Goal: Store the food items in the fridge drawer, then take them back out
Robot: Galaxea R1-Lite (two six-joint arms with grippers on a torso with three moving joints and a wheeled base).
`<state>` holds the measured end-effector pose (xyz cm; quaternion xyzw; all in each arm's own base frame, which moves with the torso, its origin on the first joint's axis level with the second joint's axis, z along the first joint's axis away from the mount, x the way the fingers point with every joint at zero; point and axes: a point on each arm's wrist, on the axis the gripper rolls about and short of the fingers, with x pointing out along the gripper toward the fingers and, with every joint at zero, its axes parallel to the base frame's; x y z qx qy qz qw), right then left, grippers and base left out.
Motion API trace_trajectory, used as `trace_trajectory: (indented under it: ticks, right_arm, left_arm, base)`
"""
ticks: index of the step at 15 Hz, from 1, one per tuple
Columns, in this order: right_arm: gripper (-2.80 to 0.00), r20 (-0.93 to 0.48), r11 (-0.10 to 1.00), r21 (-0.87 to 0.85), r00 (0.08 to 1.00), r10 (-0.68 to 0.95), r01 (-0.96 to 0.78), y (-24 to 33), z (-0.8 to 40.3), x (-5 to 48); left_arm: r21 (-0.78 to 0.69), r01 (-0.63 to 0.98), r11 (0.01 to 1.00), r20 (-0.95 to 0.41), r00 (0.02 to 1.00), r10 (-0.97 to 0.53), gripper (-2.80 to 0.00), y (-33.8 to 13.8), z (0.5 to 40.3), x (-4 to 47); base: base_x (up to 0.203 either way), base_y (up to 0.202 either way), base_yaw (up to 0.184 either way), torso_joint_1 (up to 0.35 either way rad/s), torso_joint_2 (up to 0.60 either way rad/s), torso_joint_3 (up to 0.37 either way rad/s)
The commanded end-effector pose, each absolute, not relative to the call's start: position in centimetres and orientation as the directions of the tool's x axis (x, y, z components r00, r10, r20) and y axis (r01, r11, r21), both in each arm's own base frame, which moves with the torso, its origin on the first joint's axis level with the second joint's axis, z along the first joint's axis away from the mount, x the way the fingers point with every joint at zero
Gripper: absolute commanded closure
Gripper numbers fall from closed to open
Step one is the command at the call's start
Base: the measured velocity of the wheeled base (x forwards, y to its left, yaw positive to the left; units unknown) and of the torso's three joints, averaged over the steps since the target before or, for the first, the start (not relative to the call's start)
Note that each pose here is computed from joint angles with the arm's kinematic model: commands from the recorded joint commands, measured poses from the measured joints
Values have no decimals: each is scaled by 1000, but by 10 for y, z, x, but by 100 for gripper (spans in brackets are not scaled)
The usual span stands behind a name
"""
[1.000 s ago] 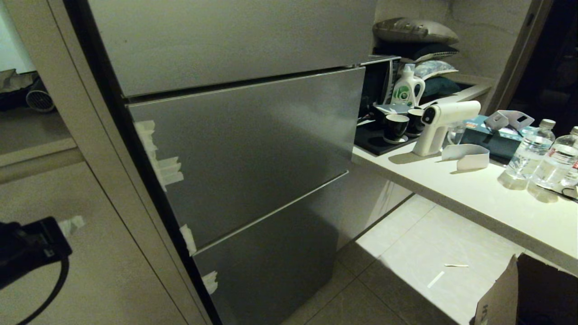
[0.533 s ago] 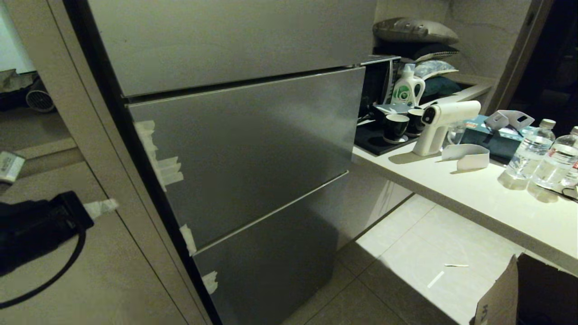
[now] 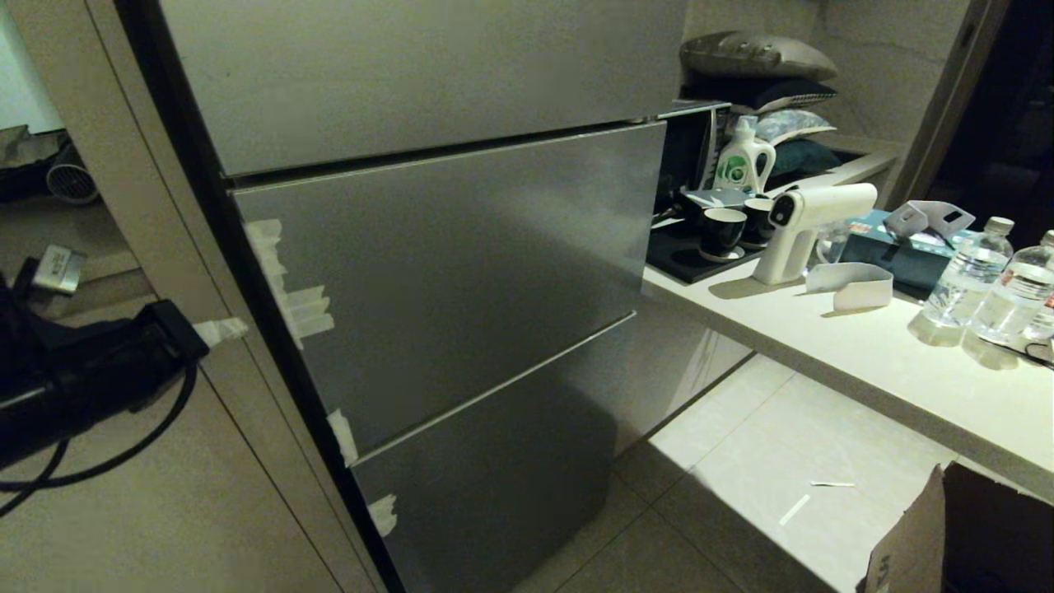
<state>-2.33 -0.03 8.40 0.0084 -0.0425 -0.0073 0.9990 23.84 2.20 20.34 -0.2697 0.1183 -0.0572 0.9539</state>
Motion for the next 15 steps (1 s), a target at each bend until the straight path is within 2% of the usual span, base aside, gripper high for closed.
trace_trajectory:
  ticks: [1,10,15]
  right_arm:
    - [0,55,1000,18,998,-15,14,0,76,-21]
    - [0,55,1000,18,998,-15,14,0,76,-21]
    - [0,57,1000,18,998,-16,15,0,76,-21]
  left_arm:
    - [-546,53,836,-191,964,-186,0,20,196,255]
    - [-538,98,837,-139,969,-203,0,8,198,272]
    - [-542,107,834,-158,961,-225,0,1,193,270]
  base:
    - [0,0,0,0,0,0]
    - [0,0,0,0,0,0]
    - [0,0,0,0,0,0]
